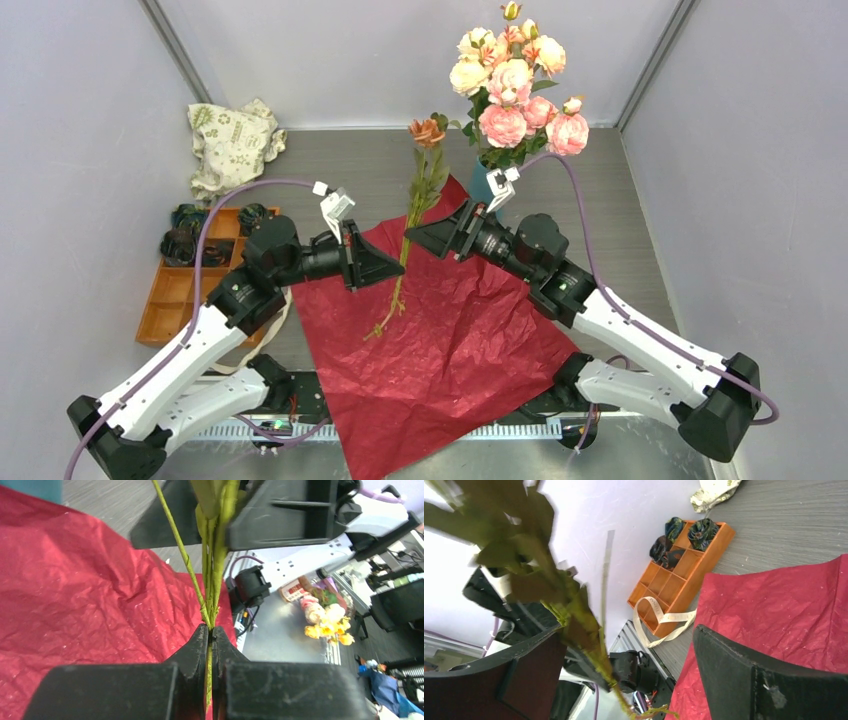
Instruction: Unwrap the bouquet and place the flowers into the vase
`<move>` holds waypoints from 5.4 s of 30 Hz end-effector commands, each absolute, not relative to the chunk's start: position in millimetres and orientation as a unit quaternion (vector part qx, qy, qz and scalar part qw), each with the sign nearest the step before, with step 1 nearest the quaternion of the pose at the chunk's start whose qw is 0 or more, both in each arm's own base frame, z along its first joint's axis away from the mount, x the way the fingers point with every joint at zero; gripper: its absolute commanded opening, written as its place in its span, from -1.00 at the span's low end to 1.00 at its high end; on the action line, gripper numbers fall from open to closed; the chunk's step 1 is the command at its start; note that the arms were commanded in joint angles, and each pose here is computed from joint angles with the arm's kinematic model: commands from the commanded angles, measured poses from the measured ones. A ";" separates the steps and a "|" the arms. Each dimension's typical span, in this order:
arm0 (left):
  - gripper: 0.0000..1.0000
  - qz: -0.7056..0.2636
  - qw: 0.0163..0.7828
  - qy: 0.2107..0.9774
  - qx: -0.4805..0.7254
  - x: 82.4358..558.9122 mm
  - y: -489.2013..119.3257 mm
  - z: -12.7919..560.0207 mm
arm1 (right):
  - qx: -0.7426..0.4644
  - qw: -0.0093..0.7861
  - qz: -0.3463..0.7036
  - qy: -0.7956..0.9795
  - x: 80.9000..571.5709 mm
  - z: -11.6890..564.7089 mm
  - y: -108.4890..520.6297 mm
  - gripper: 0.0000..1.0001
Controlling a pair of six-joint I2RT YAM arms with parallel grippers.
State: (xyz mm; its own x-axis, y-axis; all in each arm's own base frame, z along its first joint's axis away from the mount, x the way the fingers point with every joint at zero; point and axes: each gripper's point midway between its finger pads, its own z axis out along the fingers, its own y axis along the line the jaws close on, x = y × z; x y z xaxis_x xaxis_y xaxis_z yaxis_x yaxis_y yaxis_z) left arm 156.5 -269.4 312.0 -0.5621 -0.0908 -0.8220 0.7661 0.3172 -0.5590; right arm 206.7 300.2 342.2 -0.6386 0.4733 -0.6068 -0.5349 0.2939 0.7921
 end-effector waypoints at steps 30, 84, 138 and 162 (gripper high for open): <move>-0.38 -0.544 0.414 0.693 0.230 156.8 -281.2 312.5 | -0.101 0.503 0.572 0.640 196.0 433.2 305.5 -0.98; -0.23 -0.275 0.531 0.800 0.039 234.3 -189.7 279.2 | -0.096 0.829 0.004 0.550 400.3 556.5 235.8 -0.99; -0.24 -0.279 0.525 0.803 0.034 239.5 -196.1 275.8 | 0.015 0.729 -0.082 0.679 469.7 384.2 171.3 -0.99; -0.23 -0.273 0.523 0.807 0.033 240.5 -194.8 270.1 | 0.045 0.682 -0.155 0.713 487.9 338.7 159.7 -0.99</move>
State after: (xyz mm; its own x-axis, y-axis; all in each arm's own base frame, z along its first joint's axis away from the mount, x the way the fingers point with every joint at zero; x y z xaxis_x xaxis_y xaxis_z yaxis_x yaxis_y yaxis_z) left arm 234.6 -191.9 253.6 -0.4995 -0.1871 -0.8459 0.3271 0.8634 -0.3841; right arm 475.4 156.8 426.7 0.1420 -0.0889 -0.9859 0.2690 0.9619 -0.0480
